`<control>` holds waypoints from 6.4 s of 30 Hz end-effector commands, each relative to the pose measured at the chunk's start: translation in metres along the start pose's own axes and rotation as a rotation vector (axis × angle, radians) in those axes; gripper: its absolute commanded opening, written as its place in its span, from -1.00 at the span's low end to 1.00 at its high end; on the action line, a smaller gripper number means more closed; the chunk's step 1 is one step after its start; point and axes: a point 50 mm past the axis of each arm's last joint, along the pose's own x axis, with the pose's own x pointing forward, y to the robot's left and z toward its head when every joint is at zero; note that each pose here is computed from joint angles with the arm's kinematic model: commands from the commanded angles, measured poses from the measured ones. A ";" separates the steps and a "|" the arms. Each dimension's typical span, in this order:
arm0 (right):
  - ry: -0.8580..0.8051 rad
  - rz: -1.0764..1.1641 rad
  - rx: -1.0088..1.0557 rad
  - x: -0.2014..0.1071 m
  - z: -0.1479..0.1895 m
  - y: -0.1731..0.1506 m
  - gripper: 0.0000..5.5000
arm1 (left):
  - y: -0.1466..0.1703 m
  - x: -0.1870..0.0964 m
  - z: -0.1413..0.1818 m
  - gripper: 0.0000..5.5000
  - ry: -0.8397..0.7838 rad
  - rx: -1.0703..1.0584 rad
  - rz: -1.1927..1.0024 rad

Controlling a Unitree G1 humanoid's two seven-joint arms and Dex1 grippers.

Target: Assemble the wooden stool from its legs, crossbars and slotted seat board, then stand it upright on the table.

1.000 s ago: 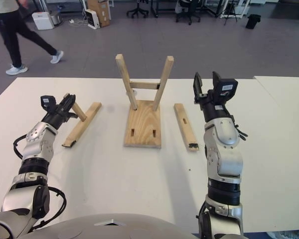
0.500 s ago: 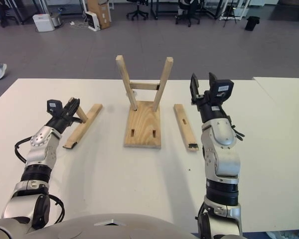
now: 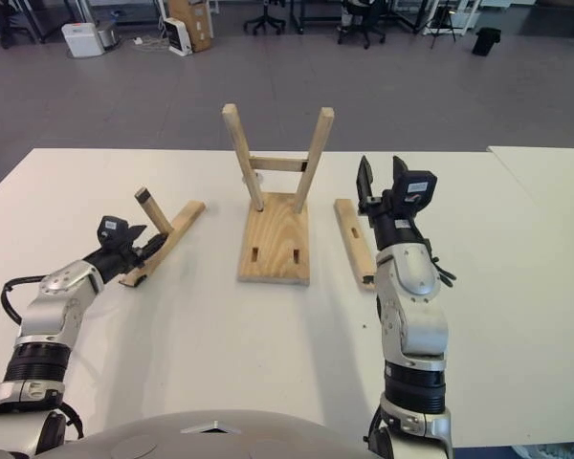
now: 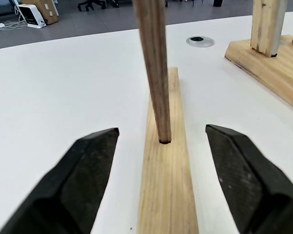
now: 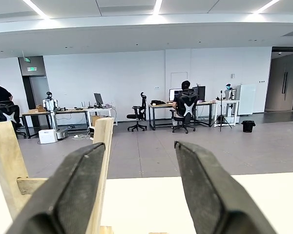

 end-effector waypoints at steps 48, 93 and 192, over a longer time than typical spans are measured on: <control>0.041 0.892 1.067 -0.001 0.076 0.054 0.26 | -0.088 -0.030 0.131 -0.26 -0.172 -0.202 -1.235; 0.181 1.341 0.029 0.051 0.041 -0.004 -0.25 | -0.056 -0.015 0.024 0.13 -0.148 -0.568 -0.794; 0.716 0.890 -0.177 0.050 -0.027 -0.068 0.21 | -0.091 -0.012 0.007 0.13 -0.224 -0.643 -0.765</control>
